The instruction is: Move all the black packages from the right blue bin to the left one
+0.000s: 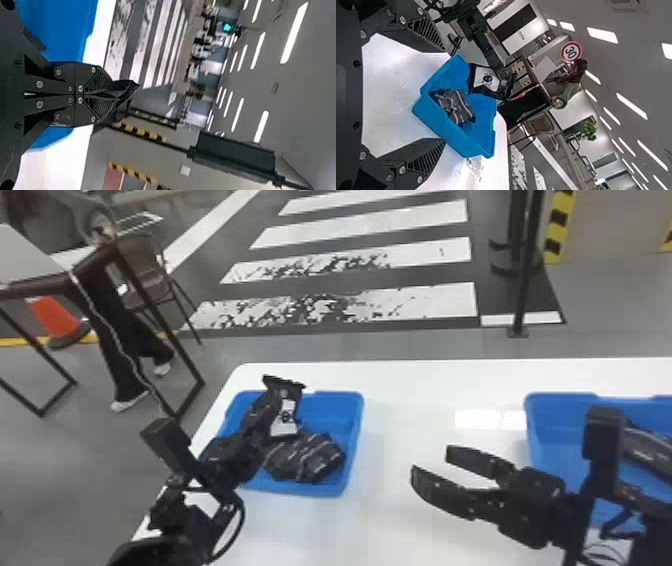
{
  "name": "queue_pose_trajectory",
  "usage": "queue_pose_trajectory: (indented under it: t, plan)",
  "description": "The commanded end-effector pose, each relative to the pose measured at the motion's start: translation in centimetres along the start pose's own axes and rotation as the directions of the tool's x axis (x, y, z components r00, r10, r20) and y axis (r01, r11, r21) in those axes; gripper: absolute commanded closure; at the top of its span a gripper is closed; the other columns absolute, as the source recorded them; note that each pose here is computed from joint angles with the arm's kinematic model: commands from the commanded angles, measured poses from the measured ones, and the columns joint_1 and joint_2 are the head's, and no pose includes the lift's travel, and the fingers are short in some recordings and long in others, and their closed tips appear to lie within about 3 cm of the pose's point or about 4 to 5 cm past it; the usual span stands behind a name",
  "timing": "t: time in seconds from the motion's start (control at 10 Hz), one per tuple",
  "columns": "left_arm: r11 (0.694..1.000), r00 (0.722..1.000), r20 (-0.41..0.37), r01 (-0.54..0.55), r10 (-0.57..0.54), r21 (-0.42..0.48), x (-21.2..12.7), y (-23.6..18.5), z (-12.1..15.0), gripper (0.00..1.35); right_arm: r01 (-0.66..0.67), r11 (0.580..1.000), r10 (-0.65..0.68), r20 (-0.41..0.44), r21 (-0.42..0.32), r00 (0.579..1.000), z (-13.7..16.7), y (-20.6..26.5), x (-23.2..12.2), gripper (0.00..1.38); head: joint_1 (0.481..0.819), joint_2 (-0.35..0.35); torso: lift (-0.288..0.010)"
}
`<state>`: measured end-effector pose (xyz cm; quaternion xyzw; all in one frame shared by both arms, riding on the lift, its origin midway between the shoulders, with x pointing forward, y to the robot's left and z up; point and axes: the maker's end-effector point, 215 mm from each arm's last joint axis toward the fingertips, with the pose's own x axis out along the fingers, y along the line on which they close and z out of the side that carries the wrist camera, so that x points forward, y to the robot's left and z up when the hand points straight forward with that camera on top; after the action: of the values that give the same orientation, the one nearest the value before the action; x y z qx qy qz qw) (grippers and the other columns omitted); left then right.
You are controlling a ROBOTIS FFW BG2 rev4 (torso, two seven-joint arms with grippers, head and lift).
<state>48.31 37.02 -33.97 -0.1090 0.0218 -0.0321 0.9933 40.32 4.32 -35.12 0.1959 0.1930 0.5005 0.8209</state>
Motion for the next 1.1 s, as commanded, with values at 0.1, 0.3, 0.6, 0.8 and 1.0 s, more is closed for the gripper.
queue_pose_trajectory:
  t: [0.1,0.3,0.6,0.8,1.0]
  plan:
    - [0.994,0.992,0.077,-0.103,0.104,-0.022,0.6,4.2,-1.5,0.57,0.055,0.998,-0.054,0.043,-0.021,0.998,1.6,-1.7,-1.4,0.2,0.695,0.35,-0.132]
    - [0.996,0.973,0.217,-0.069,0.079,-0.053,-1.4,1.9,0.9,0.06,0.245,0.96,-0.232,0.103,-0.138,0.967,5.7,-6.3,-6.4,0.21,0.695,0.35,-0.132]
    - [1.0,0.945,0.328,-0.004,0.014,-0.03,-5.7,-3.9,5.9,0.14,0.589,0.77,-0.578,0.121,-0.245,0.807,9.1,-15.3,-17.0,0.2,0.695,0.336,-0.132]
    - [0.998,0.945,0.325,0.042,-0.024,-0.049,-7.9,-7.5,6.4,0.15,0.7,0.65,-0.723,0.046,-0.295,0.69,9.5,-21.0,-22.3,0.2,0.695,0.189,-0.132]
    - [0.994,0.955,0.295,0.069,-0.04,-0.087,-8.1,-9.1,5.1,0.15,0.721,0.616,-0.77,-0.047,-0.318,0.637,8.5,-23.3,-24.1,0.18,0.695,0.092,-0.132]
